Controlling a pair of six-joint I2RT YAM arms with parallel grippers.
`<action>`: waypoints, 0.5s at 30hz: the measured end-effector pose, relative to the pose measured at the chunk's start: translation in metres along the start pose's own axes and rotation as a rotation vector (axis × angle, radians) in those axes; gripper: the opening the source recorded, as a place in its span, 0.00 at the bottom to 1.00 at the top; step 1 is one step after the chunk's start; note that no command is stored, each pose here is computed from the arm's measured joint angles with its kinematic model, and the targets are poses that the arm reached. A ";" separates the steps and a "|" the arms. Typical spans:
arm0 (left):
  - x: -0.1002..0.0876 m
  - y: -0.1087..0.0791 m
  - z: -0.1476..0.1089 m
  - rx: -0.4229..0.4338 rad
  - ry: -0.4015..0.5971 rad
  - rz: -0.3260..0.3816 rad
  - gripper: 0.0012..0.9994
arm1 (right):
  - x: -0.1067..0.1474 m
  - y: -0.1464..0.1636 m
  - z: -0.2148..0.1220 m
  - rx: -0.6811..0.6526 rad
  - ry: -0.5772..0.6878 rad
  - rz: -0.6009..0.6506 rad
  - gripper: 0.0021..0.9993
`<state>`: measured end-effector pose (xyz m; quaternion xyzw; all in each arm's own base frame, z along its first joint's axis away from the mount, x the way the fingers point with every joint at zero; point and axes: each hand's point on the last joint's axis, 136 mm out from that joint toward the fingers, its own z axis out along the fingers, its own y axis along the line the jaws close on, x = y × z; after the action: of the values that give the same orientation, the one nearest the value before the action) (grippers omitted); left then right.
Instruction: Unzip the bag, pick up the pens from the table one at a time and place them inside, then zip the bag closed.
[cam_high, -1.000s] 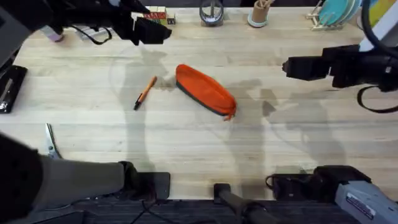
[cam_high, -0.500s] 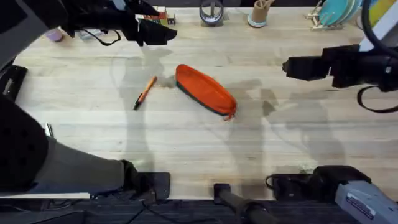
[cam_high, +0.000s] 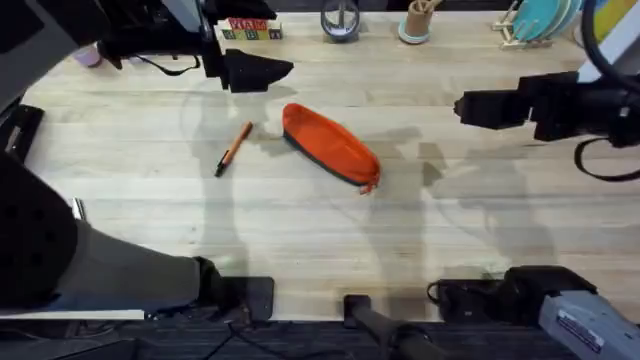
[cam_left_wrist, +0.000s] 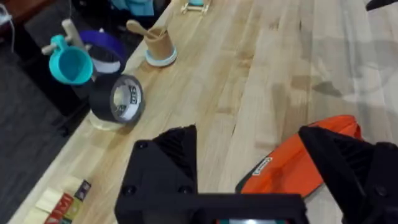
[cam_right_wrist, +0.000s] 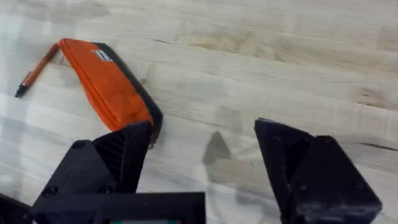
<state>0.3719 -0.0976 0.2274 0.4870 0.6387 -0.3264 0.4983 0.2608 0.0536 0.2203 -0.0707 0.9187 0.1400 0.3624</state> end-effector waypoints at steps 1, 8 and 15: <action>-0.001 -0.001 0.000 0.003 -0.007 0.009 0.99 | 0.000 0.000 0.000 0.000 0.000 0.000 1.00; -0.013 -0.005 0.000 0.037 -0.087 0.052 0.99 | 0.000 0.000 0.000 0.000 0.000 0.000 1.00; 0.002 -0.002 0.012 0.102 -0.167 -0.012 0.99 | 0.000 0.000 0.000 0.000 0.000 0.000 1.00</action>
<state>0.3740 -0.1087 0.2222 0.4789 0.5804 -0.4010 0.5225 0.2608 0.0536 0.2204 -0.0707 0.9187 0.1400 0.3624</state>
